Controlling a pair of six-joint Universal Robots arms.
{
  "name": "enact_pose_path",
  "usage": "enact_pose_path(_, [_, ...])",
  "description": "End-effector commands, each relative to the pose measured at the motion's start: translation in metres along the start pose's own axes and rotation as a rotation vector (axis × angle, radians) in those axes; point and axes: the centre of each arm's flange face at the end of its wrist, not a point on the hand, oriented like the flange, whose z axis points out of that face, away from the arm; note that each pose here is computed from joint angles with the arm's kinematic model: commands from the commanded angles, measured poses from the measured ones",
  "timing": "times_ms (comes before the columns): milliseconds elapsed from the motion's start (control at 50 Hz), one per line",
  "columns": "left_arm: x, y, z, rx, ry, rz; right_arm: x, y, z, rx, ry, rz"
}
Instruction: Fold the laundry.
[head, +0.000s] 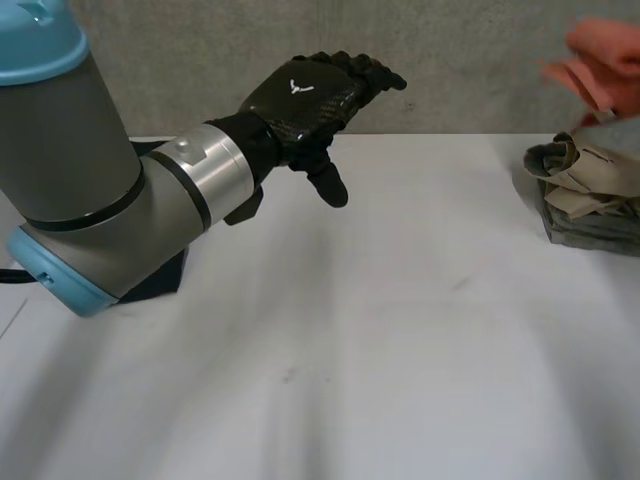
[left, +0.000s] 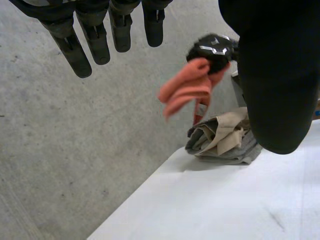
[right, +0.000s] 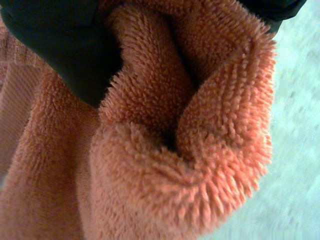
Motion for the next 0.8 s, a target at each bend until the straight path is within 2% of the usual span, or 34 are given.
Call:
enact_pose_path(20, [0.004,0.011,0.000,-0.031,0.010,-0.012,0.019,0.109,-0.052,-0.156,-0.121,0.036])
enact_pose_path(80, [0.005,0.015,0.000,-0.042,0.013,-0.019,0.013,0.140,-0.080,-0.227,-0.202,0.109])
enact_pose_path(160, [0.008,0.018,-0.001,-0.052,0.019,-0.024,0.003,0.149,-0.099,-0.256,-0.271,0.153])
enact_pose_path(220, [0.008,0.020,-0.001,-0.056,0.020,-0.025,0.009,0.148,-0.101,-0.258,-0.265,0.149])
enact_pose_path(440, [0.011,0.022,-0.001,-0.064,0.026,-0.030,0.035,0.116,-0.080,-0.178,-0.215,0.121])
enact_pose_path(520, [0.014,0.022,-0.002,-0.065,0.032,-0.031,0.046,0.094,-0.074,-0.187,-0.146,0.119])
enact_pose_path(620, [0.021,0.018,-0.004,-0.057,0.048,-0.030,0.064,0.050,-0.074,-0.273,-0.042,0.149])
enact_pose_path(740, [0.033,0.013,-0.005,-0.043,0.078,-0.027,0.066,0.026,-0.087,-0.426,-0.006,0.205])
enact_pose_path(800, [0.036,0.003,-0.008,-0.021,0.085,-0.019,0.087,0.017,-0.099,-0.535,0.072,0.163])
